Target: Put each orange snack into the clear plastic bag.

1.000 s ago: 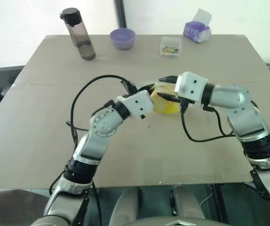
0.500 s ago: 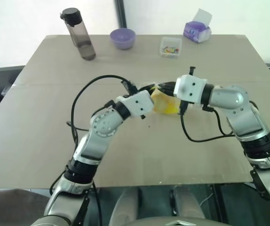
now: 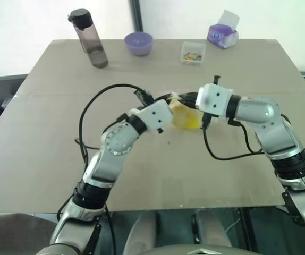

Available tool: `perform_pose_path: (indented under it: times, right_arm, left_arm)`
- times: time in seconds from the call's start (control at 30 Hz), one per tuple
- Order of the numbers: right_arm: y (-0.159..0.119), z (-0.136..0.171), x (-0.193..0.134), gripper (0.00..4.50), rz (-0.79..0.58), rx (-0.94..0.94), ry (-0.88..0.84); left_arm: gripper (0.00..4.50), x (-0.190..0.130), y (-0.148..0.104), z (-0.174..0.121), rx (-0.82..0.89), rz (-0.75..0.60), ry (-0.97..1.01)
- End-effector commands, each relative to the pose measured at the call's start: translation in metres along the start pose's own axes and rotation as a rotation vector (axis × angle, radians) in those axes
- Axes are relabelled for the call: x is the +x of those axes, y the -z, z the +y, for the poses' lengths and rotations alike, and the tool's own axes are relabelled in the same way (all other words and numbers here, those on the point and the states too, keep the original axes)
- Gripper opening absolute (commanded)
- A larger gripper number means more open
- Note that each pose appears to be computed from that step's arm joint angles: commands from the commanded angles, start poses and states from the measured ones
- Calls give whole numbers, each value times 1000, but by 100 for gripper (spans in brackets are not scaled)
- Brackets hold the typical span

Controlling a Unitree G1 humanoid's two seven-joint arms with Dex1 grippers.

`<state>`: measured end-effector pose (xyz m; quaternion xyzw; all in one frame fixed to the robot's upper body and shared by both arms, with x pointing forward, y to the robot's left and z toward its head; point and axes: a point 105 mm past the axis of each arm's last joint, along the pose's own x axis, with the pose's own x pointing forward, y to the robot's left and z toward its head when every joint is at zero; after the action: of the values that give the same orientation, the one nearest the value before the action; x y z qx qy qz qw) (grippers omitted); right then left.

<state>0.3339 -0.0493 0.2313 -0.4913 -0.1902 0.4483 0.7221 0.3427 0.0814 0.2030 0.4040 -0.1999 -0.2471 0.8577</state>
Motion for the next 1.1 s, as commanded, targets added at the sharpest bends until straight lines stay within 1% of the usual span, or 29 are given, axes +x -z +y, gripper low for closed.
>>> perform_pose_path:
  times: [0.03, 0.17, 0.3, 0.73, 0.87, 0.93, 0.97, 1.03, 1.07, 1.1]
  right_arm:
    - [13, -21, -14, 2, 72, 1, 104]
    - [18, -21, -16, 2, 97, 48, 119]
    - [27, -19, -21, 2, 144, 33, 109]
    - [35, -17, -29, 2, 188, 40, 100]
    - [34, -16, -28, 2, 185, 45, 100]
    - [33, -15, -27, 2, 179, 46, 98]
    - [31, -15, -26, 2, 170, 48, 100]
    - [28, -15, -23, 2, 153, 53, 100]
    - [27, -15, -23, 2, 148, 55, 98]
    - [26, -14, -22, 1, 145, 56, 96]
  left_arm:
    - [0, -13, 29, 32, 30, 137, -136]
    - [0, -16, 35, 35, 41, 175, -157]
    - [0, -21, 47, 47, 63, 241, -220]
    - [0, -36, 74, 82, 123, 407, -432]
    - [0, -31, 70, 76, 118, 373, -398]
    - [0, -24, 63, 69, 75, 310, -368]
    - [0, -19, 55, 63, 67, 264, -335]
    - [0, -11, 34, 46, -18, 146, -248]
    - [0, -9, 27, 39, 6, 115, -205]
    - [25, -8, 23, 33, -2, 98, -178]
